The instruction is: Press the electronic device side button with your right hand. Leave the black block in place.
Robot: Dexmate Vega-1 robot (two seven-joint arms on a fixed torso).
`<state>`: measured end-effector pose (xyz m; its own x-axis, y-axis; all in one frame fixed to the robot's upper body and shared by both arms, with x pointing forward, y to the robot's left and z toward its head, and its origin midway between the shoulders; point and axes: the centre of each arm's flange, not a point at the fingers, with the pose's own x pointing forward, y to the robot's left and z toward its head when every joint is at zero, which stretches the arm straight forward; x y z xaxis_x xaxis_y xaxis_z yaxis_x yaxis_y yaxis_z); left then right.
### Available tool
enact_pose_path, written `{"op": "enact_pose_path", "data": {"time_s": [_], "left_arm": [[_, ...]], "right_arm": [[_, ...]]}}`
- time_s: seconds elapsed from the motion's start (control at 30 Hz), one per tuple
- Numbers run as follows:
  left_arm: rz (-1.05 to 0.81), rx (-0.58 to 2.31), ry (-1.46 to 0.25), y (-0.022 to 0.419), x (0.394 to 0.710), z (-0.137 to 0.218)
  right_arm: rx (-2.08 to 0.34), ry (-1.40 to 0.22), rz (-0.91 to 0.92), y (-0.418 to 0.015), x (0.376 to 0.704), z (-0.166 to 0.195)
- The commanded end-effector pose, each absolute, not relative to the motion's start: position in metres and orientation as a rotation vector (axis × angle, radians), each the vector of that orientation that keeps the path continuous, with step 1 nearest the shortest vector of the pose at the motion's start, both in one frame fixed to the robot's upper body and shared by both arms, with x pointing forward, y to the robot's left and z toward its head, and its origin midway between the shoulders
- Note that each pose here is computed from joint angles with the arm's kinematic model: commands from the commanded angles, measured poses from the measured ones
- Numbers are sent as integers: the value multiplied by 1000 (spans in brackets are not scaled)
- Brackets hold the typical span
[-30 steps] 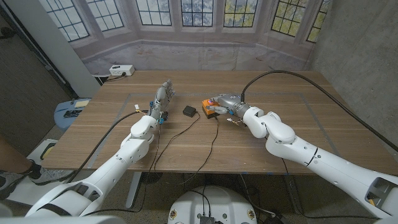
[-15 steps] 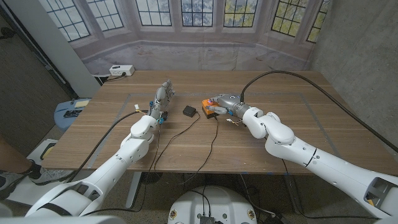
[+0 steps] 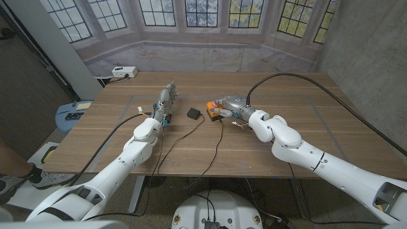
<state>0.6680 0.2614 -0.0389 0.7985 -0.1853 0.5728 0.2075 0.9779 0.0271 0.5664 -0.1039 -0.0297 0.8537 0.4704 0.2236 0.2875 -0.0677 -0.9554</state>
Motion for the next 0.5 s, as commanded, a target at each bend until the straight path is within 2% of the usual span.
{"op": "enact_pose_path", "data": {"time_s": [0.03,0.5], "left_arm": [[-208,-40,-609,263,668,-39],[-209,-40,-608,261,669,-40]], "right_arm": [[-1644,-624,163,-101,565,-24],[-1627,-653,157,-101,559,-16]]}}
